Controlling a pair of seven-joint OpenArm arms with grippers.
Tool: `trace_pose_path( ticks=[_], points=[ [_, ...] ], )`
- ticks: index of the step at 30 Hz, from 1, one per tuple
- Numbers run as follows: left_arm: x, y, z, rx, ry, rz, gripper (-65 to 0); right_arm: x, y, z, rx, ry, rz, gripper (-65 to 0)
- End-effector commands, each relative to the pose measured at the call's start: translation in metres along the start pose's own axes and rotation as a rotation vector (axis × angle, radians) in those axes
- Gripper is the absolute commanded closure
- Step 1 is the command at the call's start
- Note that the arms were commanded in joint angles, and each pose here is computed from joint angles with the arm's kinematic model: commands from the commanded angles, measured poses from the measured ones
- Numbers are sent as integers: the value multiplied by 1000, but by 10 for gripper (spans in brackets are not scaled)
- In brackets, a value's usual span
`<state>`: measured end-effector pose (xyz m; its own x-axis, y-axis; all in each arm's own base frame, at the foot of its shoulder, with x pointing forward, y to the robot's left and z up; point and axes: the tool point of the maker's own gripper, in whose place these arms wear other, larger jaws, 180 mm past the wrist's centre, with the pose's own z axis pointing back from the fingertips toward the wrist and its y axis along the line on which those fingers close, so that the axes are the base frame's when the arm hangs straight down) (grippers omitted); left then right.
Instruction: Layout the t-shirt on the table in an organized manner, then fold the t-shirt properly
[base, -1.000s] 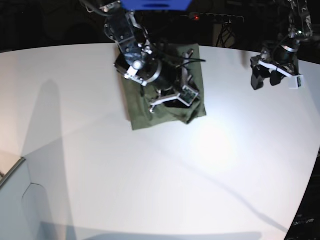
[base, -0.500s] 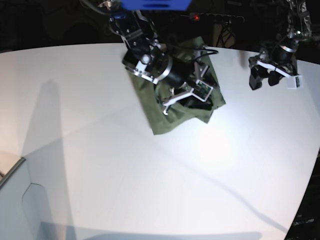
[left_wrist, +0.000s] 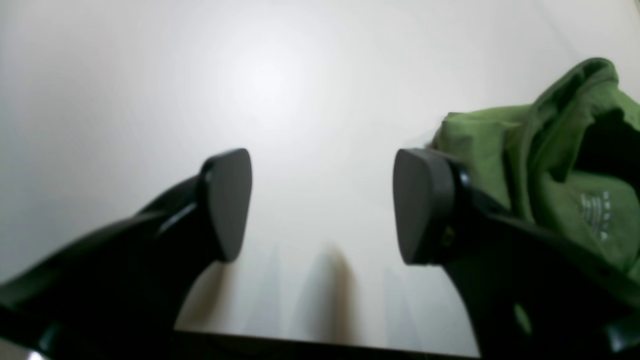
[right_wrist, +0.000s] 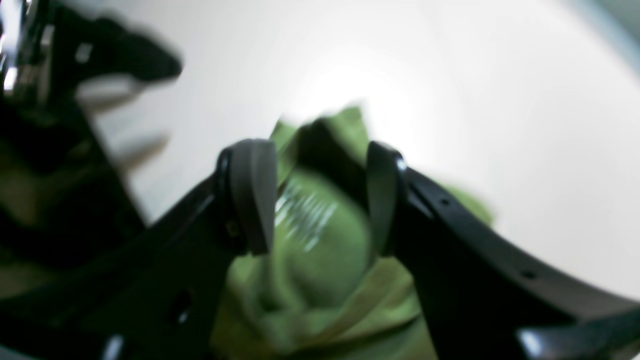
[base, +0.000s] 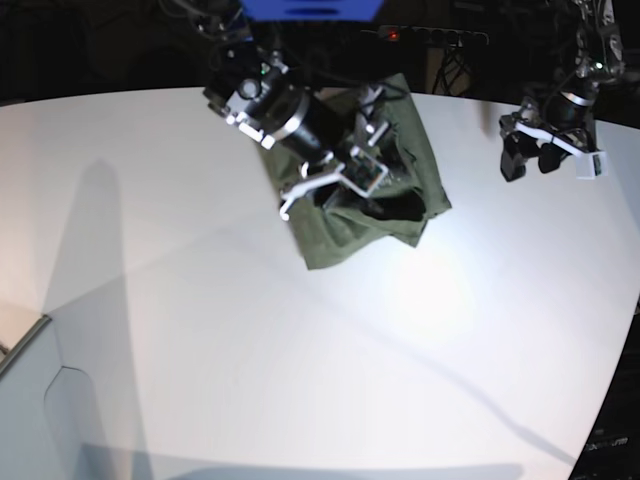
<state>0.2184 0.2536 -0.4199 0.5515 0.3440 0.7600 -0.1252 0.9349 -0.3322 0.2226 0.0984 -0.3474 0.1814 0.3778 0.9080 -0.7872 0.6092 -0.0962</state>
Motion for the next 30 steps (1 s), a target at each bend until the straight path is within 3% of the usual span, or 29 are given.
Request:
trace_pose_path(
  ticks=[1,8,15,25,30],
  points=[
    [15,-1,1,-13,-43,-10,-433,5,0,0,3,-35,-9,-295],
    [23,-3,-3,-19,-60,-16,-433,-44,67,-8,182,87,-48,-298],
    [43,26,9,59,-119,-3,-433,-62,138,3,397,125,37,-298],
    [48,26,11,60,-132,-8,-435,-28,150,11,436,31,103,-298],
    [69,10,14,-5,-209,70,-443,2,116,13,341,-44,119,-298]
  ],
)
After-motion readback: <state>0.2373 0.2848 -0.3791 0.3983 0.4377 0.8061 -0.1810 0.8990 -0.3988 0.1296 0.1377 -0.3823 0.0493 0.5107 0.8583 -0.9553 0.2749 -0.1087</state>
